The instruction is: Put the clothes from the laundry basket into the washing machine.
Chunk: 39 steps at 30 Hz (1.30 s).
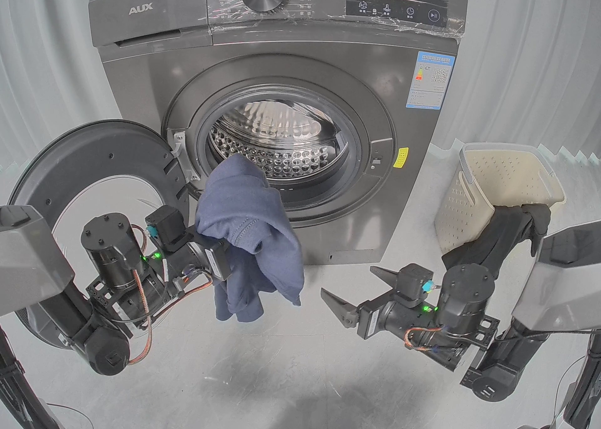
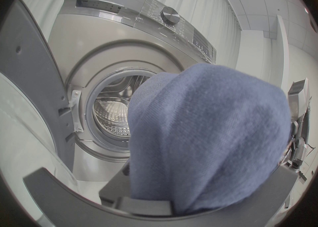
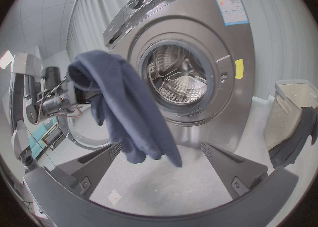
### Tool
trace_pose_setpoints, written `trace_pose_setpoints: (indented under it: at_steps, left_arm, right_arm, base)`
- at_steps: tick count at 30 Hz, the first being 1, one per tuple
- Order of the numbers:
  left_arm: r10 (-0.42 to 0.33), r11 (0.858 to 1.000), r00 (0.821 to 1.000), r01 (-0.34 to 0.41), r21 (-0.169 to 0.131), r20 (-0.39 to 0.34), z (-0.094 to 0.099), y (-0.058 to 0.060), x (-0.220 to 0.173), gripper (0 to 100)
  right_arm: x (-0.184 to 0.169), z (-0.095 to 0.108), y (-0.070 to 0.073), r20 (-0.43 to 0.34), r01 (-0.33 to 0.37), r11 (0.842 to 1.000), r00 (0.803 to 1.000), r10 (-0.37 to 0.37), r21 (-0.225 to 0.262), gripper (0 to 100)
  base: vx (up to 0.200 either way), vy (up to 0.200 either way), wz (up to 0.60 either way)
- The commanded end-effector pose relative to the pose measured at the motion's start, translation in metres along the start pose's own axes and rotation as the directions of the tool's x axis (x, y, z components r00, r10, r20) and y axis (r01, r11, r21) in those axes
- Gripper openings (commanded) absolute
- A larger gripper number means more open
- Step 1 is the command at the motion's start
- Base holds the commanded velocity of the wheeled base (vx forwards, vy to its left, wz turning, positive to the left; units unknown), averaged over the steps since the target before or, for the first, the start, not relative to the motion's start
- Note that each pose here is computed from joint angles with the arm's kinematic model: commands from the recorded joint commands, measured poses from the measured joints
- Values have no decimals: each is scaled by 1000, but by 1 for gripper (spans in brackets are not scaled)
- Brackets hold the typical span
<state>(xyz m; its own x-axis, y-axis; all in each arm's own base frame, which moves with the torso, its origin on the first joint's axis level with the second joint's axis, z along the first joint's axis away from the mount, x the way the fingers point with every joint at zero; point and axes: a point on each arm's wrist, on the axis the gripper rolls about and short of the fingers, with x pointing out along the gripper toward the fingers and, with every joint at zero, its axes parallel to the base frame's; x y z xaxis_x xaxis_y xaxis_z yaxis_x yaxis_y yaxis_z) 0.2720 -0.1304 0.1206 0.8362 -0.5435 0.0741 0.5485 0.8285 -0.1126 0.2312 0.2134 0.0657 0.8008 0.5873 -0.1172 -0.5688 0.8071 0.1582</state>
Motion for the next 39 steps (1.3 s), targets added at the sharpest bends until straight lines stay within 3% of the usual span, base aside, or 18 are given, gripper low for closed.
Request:
trace_pose_setpoints:
  at_steps: [1,6,8,16,39]
  left_arm:
    - [2,1000,999,-3,17,48,19,-6,-19,0]
    - [20,999,999,-21,30,34,18,-7,-25,0]
    - [28,999,999,-29,46,32,16,-10,-25,0]
    - [22,999,1000,-22,46,-9,4,-18,-21,0]
    - [13,999,999,-11,43,-50,-9,-22,-13,0]
  right_arm:
    - [-16,18,-19,42,59,998,997,-59,22,100]
    - [-17,18,-30,38,94,995,995,-96,31,100]
    - [-18,17,-30,30,94,995,995,-95,30,100]
    - [-19,17,-27,31,85,996,996,-86,32,100]
    - [-20,15,-22,24,70,997,997,-70,30,100]
  base:
    - [0,0,0]
    - [0,0,0]
    - [0,0,0]
    - [0,0,0]
    - [200,0,0]
